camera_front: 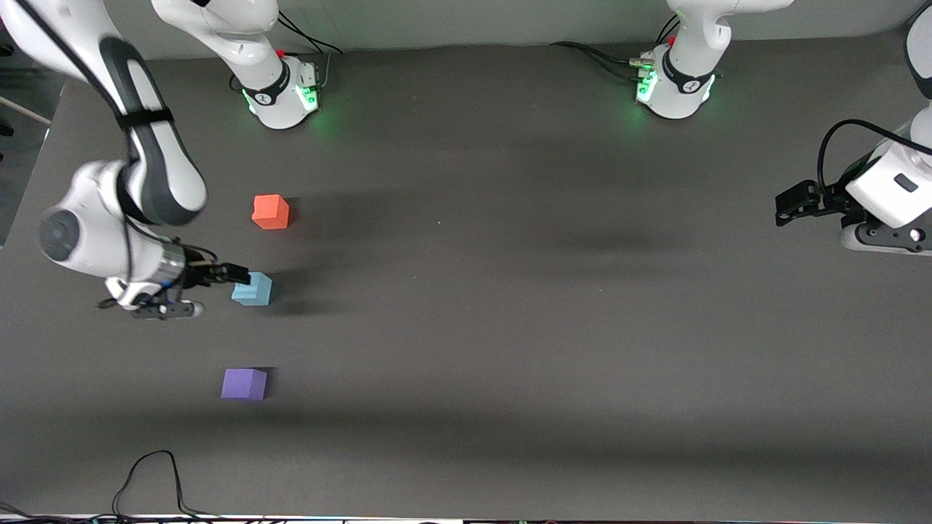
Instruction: Place blue block between orange and purple blocks
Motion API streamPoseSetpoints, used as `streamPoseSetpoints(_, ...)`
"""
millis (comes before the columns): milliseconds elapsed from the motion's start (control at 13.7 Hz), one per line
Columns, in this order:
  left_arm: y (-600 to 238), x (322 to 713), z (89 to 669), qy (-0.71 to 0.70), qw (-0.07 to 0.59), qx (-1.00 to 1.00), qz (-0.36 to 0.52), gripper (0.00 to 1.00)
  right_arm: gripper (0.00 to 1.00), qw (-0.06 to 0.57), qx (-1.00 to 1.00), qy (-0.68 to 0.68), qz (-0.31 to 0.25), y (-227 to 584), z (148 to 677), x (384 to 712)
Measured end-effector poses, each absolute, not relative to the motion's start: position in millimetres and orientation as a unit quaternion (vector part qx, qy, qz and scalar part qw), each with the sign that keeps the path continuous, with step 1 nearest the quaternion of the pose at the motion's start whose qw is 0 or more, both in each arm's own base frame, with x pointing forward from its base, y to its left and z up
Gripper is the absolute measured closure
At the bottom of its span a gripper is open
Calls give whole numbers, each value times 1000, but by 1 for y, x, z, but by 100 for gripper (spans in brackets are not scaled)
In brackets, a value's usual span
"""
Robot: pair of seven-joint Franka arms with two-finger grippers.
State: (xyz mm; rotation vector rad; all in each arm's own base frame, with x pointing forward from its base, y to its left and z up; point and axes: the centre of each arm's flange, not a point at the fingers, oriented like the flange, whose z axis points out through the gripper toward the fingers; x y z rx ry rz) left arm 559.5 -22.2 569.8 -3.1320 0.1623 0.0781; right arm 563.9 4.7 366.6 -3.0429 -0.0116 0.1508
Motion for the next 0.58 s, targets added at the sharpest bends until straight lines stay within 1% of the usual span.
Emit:
streamPoseSetpoints(218, -22, 560, 570, 52, 2, -998, 25, 0, 0, 39, -998, -32, 27, 23, 470, 540)
streamPoseSetpoints(364, -22, 560, 570, 52, 2, -998, 25, 0, 0, 35, -998, -55, 24, 42, 528, 527)
streamPoseSetpoints(437, -22, 560, 569, 52, 2, -998, 25, 0, 0, 32, -997, -71, 22, 55, 553, 523)
streamPoseSetpoints(583, -22, 560, 569, 52, 2, -998, 25, 0, 0, 28, -995, -89, 27, 67, 583, 519)
